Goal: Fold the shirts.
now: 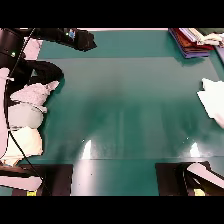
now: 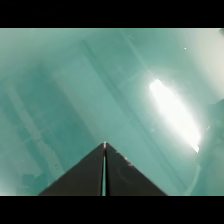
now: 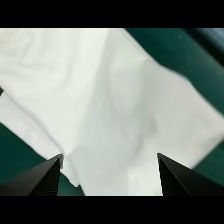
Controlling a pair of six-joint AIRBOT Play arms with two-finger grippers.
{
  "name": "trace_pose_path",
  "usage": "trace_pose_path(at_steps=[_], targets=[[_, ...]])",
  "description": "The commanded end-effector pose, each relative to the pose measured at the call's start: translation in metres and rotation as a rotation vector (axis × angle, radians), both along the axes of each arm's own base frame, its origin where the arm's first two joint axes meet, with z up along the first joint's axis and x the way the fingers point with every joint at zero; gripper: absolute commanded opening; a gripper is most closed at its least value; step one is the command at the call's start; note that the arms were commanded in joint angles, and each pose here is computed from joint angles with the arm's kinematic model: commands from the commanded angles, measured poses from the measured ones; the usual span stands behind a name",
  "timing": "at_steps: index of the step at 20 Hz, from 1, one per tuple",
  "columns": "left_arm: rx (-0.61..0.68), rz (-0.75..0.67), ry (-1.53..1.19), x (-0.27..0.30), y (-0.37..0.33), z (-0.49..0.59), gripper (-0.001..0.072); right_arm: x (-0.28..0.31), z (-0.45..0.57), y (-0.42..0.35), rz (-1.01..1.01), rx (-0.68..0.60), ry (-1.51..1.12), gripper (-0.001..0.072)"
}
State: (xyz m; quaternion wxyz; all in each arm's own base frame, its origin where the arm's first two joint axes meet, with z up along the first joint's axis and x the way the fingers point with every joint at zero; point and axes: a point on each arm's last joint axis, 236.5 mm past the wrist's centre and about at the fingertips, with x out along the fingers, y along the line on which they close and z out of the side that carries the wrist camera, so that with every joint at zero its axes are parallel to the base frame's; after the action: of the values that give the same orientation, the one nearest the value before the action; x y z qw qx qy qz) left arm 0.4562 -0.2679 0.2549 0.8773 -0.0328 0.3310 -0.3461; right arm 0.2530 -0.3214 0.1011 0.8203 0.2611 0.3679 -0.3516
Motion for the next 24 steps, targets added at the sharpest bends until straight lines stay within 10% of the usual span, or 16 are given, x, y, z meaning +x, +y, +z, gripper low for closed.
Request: trace_pose_path(at_steps=[1, 17, 20, 24], targets=[[0.01, -0.009, -0.004, -0.001, 0.0, -0.001, 0.0028, -0.024, 0.045, -0.028, -0.061, -0.102, 0.011, 0.0675], [0.005, -0.006, -0.02, 0.002, 0.0, 0.002, 0.0029, 0.122, 0.055, 0.417, 1.159, 0.125, 0.011, 0.0558], [0.005, -0.006, -0.021, 0.002, 0.0, 0.002, 0.0029, 0.111, 0.064, 0.49, 1.338, 0.094, -0.047, 0.0016], [0.005, -0.006, -0.021, 0.002, 0.0, 0.002, 0.0029, 0.098, 0.07, 0.533, 1.44, 0.085, -0.089, 0.0014]])
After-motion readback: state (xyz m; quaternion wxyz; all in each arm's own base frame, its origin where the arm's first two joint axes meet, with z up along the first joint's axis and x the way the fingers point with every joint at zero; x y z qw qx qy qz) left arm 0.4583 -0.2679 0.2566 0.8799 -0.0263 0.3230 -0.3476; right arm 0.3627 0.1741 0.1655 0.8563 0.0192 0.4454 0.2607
